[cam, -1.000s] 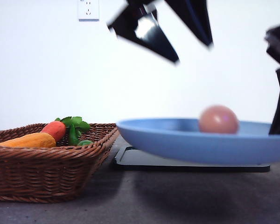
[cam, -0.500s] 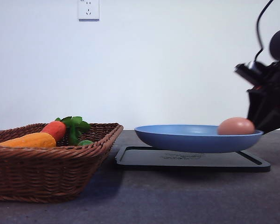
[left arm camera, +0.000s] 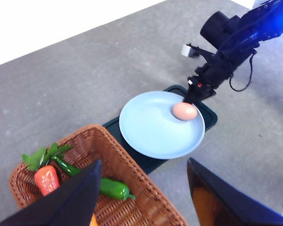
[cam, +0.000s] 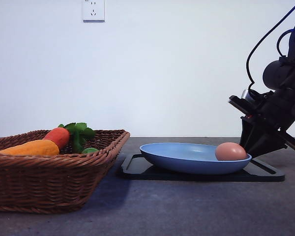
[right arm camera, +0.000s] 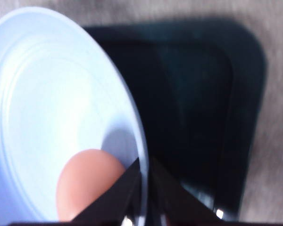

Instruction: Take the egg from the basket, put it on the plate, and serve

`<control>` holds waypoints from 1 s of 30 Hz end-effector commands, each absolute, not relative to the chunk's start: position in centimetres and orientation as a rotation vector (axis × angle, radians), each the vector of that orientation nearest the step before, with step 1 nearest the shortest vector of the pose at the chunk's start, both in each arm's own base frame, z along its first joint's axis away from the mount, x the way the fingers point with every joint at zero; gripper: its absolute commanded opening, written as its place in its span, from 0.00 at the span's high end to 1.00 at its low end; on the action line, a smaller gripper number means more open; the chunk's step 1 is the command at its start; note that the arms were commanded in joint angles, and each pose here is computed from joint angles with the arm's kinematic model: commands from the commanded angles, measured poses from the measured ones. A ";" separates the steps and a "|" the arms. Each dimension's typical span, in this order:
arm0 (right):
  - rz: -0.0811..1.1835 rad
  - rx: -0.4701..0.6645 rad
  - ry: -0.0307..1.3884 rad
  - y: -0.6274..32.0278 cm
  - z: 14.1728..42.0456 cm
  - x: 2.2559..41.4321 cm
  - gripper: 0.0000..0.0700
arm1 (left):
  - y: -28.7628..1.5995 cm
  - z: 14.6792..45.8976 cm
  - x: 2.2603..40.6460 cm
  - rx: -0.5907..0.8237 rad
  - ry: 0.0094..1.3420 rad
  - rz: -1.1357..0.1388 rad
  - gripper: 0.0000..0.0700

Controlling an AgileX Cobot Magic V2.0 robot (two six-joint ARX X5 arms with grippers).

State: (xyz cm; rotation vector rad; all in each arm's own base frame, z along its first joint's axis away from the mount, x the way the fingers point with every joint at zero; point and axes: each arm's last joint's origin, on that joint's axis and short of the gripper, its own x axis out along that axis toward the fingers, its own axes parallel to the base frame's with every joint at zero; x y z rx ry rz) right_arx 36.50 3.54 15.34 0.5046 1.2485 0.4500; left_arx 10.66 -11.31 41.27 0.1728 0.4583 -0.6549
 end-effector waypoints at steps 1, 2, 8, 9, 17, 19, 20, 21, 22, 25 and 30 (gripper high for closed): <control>0.408 0.493 1.267 3.6 14.5 37.0 0.91 | -11.4 41.6 10.7 0.174 0.450 -0.655 0.47; 0.405 0.489 1.265 3.6 14.5 37.0 0.85 | -11.5 41.6 10.7 0.175 0.452 -0.655 0.47; 0.419 0.497 1.249 3.5 14.7 37.2 0.66 | -11.5 41.6 10.8 0.172 0.447 -0.655 0.47; 0.427 0.505 1.247 3.5 14.9 37.3 0.66 | -11.5 41.6 10.8 0.172 0.447 -0.655 0.47; 0.527 0.546 1.230 3.4 19.1 37.9 0.66 | -11.7 41.8 10.9 0.161 0.425 -0.657 0.52; 0.544 0.524 1.197 3.4 20.8 37.5 0.69 | -11.8 41.8 11.1 0.167 0.417 -0.657 0.57; 0.553 0.514 1.180 3.5 21.6 37.2 0.74 | -11.9 41.8 11.2 0.172 0.413 -0.656 0.60; 0.564 0.500 1.161 3.6 22.6 36.8 0.81 | -11.9 41.8 11.4 0.178 0.410 -0.653 0.64; 0.576 0.483 1.144 3.7 23.5 36.3 0.87 | -12.0 41.8 11.6 0.185 0.408 -0.649 0.69; 0.616 0.416 1.108 4.3 26.2 34.4 1.00 | -12.2 41.5 12.3 0.217 0.417 -0.628 0.88; 0.579 0.271 1.084 6.0 30.0 30.3 1.00 | -12.3 40.3 14.1 0.290 0.495 -0.575 1.00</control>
